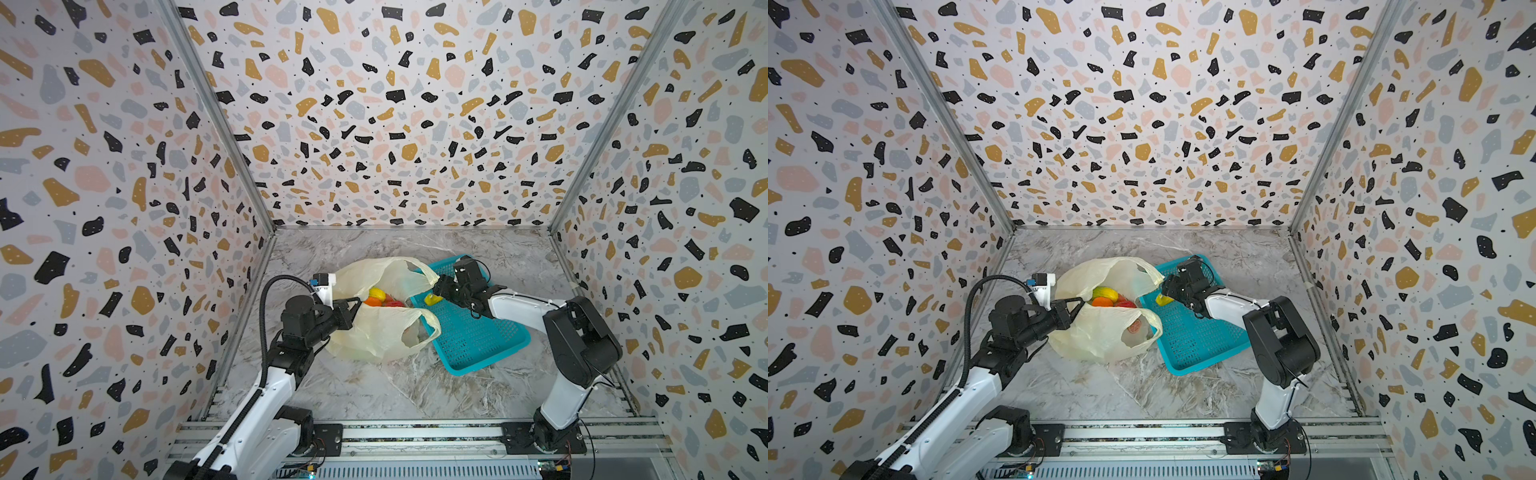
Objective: Place the fruits into the plastic bag
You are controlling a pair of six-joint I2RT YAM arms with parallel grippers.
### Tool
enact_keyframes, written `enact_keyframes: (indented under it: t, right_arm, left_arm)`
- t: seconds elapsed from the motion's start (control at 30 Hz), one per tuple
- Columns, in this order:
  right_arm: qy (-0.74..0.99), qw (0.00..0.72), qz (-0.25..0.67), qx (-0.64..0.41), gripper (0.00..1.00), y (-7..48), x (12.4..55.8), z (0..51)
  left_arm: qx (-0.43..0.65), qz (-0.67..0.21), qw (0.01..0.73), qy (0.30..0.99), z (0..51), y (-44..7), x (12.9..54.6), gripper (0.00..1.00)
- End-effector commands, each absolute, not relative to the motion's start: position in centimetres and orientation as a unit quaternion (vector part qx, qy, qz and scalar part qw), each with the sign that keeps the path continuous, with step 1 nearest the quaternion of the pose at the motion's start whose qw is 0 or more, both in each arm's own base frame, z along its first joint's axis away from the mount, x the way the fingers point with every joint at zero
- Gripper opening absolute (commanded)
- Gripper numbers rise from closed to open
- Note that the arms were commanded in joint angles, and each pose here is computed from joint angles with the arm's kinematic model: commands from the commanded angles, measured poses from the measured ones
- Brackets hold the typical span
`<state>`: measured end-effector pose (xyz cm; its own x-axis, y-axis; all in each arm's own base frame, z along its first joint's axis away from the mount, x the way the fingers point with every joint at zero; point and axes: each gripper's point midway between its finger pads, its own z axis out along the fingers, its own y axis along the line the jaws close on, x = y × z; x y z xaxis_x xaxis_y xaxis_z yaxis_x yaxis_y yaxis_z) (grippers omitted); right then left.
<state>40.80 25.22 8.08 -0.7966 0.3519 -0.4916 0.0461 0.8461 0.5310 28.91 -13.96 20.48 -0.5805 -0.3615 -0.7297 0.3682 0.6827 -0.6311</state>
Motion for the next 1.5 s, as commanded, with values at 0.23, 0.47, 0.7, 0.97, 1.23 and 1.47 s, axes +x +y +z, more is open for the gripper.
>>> enact_keyframes:
  t: [0.23,0.47,0.7,0.97,1.23,1.47]
  right_arm:
    - [0.954,0.267,0.108,0.082,0.75,25.0,40.8,3.8]
    - [0.959,0.274,0.045,0.060,0.66,22.5,39.5,2.8]
    - [0.959,0.271,0.055,0.063,0.46,20.2,38.8,2.6]
    - [0.936,0.308,0.157,0.059,0.00,20.3,38.2,6.0]
    - [0.881,0.364,0.300,-0.033,0.00,22.7,34.5,13.8]
    - [0.834,0.331,0.420,-0.136,0.01,27.0,29.5,16.7]
  left_arm:
    - [0.012,-0.399,0.480,0.781,21.9,-13.9,29.0,0.00]
    - [0.011,-0.398,0.481,0.782,21.9,-13.8,29.1,0.00]
    - [0.012,-0.399,0.481,0.781,22.1,-13.8,29.1,0.00]
    - [0.014,-0.398,0.480,0.781,22.3,-13.9,29.2,0.00]
    - [0.017,-0.404,0.480,0.779,22.7,-14.0,29.1,0.00]
    - [0.018,-0.402,0.481,0.779,23.6,-14.0,29.2,0.00]
